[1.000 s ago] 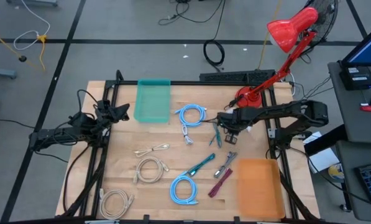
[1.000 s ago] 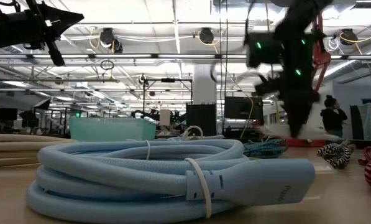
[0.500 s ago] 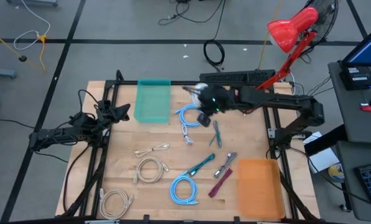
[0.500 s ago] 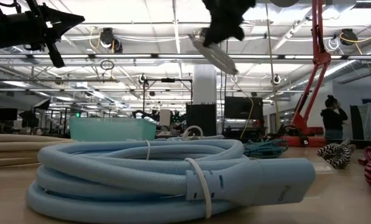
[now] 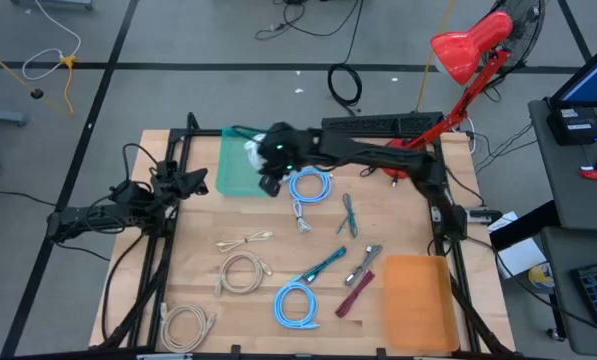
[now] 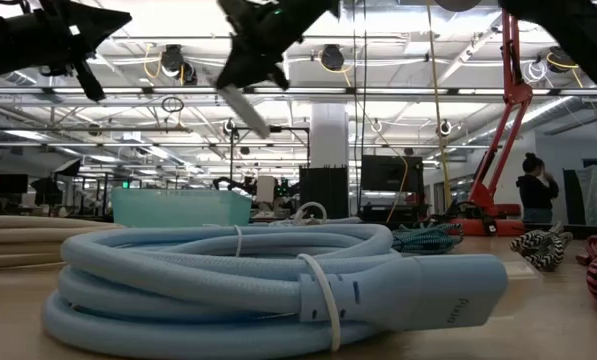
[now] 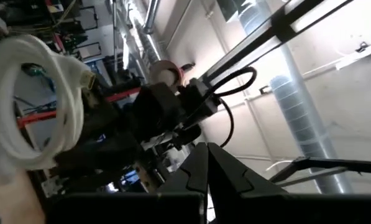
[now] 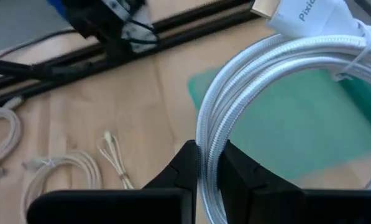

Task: Pick & Place USB Port
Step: Put the white HDMI cable into the orange bin

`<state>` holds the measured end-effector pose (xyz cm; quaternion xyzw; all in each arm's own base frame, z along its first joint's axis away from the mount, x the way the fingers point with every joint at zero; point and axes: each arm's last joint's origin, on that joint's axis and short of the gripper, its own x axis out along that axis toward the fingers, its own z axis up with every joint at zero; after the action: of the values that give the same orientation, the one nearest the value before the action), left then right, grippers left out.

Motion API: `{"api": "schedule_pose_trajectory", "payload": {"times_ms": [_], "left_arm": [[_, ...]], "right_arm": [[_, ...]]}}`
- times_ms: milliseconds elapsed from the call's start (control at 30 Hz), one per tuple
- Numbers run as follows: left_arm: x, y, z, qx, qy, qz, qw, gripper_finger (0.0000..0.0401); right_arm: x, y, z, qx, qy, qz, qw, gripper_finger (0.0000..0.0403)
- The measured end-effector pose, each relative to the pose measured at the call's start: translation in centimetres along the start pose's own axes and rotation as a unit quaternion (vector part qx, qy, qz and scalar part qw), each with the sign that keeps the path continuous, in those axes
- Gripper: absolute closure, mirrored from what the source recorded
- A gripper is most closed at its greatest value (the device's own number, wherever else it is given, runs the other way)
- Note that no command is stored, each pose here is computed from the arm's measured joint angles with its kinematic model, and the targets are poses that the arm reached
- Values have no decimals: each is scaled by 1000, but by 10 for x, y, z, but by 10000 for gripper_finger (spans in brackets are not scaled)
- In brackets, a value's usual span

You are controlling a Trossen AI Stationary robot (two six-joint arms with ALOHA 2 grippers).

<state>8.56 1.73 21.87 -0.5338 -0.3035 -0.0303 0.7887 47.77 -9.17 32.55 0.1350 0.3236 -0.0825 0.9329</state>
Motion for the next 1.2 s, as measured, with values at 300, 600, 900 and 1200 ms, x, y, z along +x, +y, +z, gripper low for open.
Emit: {"api": "schedule_pose_trajectory", "payload": {"times_ms": [300, 600, 900, 1200], "left_arm": [[0, 0, 0, -1, 3, -2, 1000, 396], [0, 0, 0, -6, 3, -2, 1000, 396], [0, 0, -1, -8, 11, -5, 1000, 396], [0, 1, -2, -12, 33, -3, 999, 396]], "right_arm": [[50, 10, -14, -33, 2, 26, 999, 375], [63, 17, -17, -65, -13, 29, 997, 375], [-55, 41, -2, -59, 49, -8, 997, 375], [-167, 105, -50, 3, 213, -28, 977, 375]]}}
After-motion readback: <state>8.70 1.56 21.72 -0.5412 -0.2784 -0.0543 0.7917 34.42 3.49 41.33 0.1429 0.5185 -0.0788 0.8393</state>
